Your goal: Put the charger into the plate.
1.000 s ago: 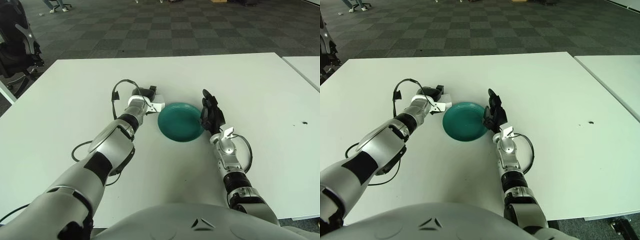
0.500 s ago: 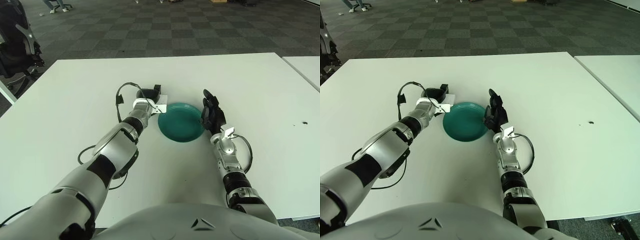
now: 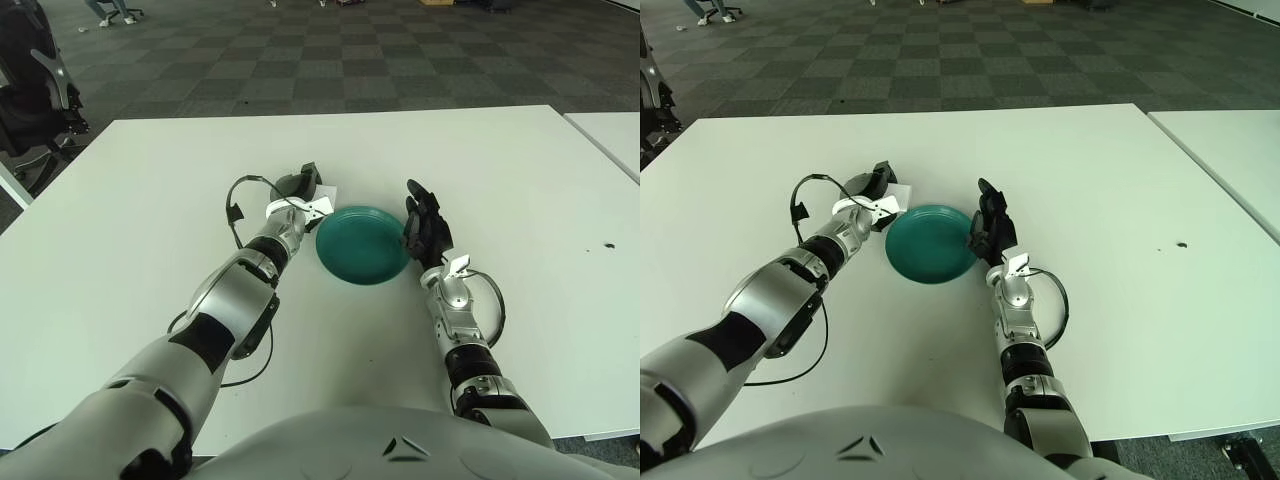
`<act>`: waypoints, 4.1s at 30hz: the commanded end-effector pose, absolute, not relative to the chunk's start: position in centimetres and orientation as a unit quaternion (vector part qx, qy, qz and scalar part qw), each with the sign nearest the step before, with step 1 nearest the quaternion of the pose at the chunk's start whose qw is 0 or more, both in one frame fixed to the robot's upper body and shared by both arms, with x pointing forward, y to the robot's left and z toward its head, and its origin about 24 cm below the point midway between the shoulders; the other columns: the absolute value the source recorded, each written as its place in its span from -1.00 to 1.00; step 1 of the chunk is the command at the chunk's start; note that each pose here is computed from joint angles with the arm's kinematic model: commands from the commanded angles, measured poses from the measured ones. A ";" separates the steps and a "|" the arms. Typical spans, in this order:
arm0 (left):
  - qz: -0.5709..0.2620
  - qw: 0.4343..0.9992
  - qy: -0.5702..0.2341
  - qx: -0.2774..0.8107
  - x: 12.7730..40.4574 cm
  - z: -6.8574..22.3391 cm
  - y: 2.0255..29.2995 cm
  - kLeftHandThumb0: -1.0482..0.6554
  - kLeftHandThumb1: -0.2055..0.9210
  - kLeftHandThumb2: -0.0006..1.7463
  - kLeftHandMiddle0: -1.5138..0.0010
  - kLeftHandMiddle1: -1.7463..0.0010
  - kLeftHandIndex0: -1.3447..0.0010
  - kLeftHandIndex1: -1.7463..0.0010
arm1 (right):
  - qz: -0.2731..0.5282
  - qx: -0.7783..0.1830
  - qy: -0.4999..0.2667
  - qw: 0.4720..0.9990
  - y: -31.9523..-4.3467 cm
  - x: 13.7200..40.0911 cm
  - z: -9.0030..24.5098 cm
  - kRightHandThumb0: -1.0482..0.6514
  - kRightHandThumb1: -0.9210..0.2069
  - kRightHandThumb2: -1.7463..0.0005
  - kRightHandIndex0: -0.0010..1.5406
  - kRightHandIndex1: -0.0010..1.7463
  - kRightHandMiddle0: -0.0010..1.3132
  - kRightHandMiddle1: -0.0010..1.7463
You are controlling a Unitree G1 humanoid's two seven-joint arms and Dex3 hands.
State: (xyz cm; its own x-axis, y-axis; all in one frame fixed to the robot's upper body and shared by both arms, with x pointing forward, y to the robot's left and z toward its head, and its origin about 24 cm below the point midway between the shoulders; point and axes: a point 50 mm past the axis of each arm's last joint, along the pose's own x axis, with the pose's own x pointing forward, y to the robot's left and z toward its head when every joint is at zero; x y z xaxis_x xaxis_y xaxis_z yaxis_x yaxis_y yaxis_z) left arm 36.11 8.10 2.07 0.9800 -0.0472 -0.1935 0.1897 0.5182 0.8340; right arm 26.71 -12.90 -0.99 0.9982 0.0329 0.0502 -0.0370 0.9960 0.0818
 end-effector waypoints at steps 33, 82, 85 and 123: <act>-0.003 0.891 0.042 0.452 37.2 3.9 9.7 -0.31 0.04 0.41 -0.59 -1.00 0.16 -1.00 | -0.044 0.081 0.236 0.968 -12.9 17.5 -10.6 -0.66 -1.00 -0.14 -0.83 -1.00 -1.00 -0.48; 0.014 0.885 -0.202 0.418 38.3 10.5 7.1 -0.30 0.10 0.37 -0.60 -1.00 0.20 -1.00 | -0.040 0.079 0.244 0.966 -12.3 18.0 -10.6 -0.61 -1.00 -0.15 -0.81 -1.00 -1.00 -0.45; -0.012 0.891 -0.206 0.404 38.1 10.5 6.5 -0.30 0.11 0.36 -0.62 -1.00 0.20 -1.00 | -0.040 0.080 0.244 0.966 -12.3 18.0 -10.6 -0.62 -1.00 -0.16 -0.82 -1.00 -1.00 -0.46; -0.352 0.875 -0.153 0.295 34.9 8.6 3.7 -0.32 0.02 0.43 -0.75 -1.00 0.14 -1.00 | -0.036 0.076 0.244 0.966 -11.4 18.0 -10.7 -0.65 -1.00 -0.17 -0.83 -0.99 -1.00 -0.51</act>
State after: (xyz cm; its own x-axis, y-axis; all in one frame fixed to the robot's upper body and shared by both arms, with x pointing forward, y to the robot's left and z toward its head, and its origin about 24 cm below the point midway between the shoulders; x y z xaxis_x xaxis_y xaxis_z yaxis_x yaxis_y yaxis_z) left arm 35.10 2.97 8.39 0.7268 -0.6847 0.0548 0.5082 0.5896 0.6277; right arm 26.80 -12.61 -1.38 0.9999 -0.0146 0.0054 0.0141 0.9966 0.0806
